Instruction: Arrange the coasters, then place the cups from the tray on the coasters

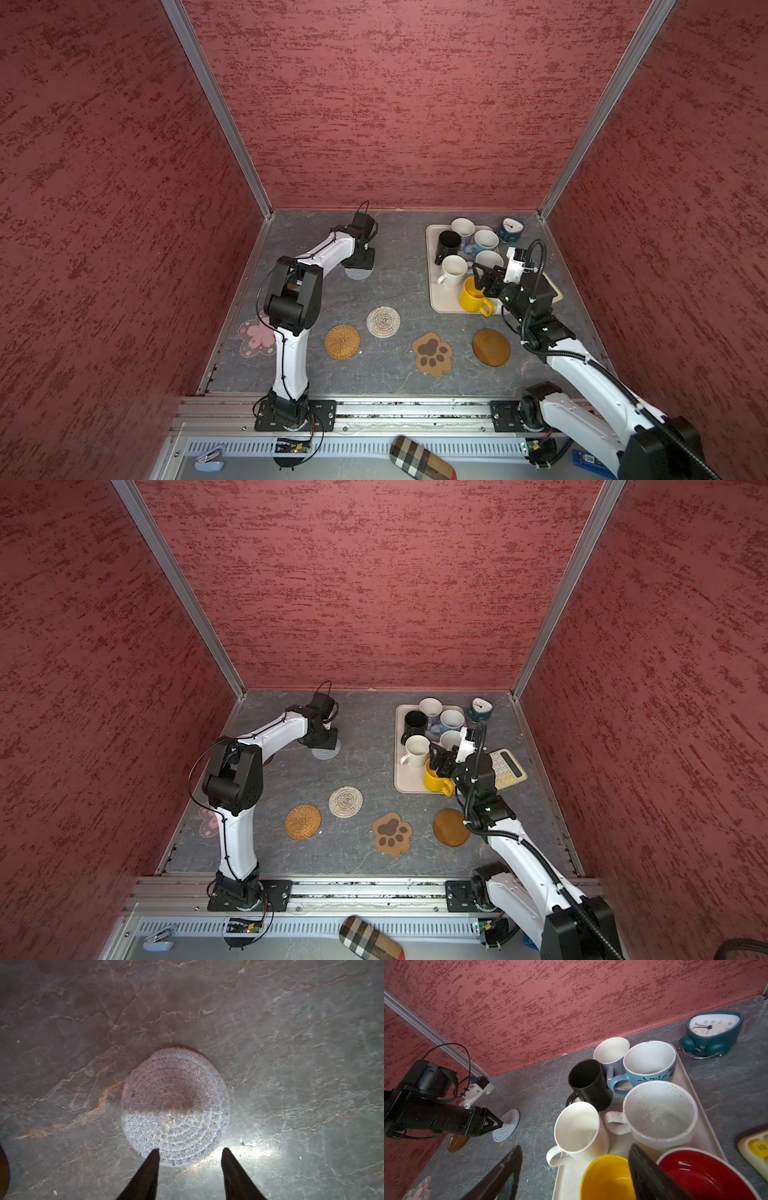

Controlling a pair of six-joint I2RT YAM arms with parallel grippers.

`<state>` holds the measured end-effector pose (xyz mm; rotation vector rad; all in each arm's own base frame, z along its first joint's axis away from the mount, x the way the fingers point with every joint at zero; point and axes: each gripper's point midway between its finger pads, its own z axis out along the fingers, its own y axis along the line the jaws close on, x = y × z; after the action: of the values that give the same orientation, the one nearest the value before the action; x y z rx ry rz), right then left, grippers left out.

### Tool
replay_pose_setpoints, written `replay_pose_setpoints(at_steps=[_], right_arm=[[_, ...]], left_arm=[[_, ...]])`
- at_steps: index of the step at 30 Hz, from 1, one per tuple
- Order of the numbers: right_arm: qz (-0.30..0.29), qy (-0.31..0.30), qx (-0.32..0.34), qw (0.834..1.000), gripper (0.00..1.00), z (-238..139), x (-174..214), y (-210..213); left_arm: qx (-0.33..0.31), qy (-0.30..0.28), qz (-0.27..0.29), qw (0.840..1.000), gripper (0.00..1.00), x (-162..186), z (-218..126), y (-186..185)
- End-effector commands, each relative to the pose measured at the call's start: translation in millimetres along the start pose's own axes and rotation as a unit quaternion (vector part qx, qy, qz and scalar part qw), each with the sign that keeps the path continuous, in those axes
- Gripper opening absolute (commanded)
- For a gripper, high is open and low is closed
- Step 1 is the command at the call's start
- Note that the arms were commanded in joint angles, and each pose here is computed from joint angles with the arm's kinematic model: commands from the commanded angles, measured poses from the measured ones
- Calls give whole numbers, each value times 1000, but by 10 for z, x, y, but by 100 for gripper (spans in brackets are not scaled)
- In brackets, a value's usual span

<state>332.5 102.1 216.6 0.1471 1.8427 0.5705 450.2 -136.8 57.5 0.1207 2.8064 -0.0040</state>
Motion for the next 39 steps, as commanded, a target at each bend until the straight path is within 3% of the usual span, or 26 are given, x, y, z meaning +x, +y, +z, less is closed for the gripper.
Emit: replay_pose_setpoints(at_steps=[1, 16, 28, 39], right_arm=[[12, -17, -23, 1000, 81, -12, -64, 97], [24, -25, -60, 998, 84, -100, -150, 253], [20, -35, -43, 998, 86, -125, -203, 206], [11, -31, -31, 999, 87, -128, -187, 167]], left_arm=[[-15, 14, 0, 1000, 48, 2, 94, 78], [-1, 32, -2, 999, 37, -146, 422, -67], [51, 23, 22, 998, 36, -626, 647, -723], [113, -44, 1, 993, 33, -1085, 729, -1131]])
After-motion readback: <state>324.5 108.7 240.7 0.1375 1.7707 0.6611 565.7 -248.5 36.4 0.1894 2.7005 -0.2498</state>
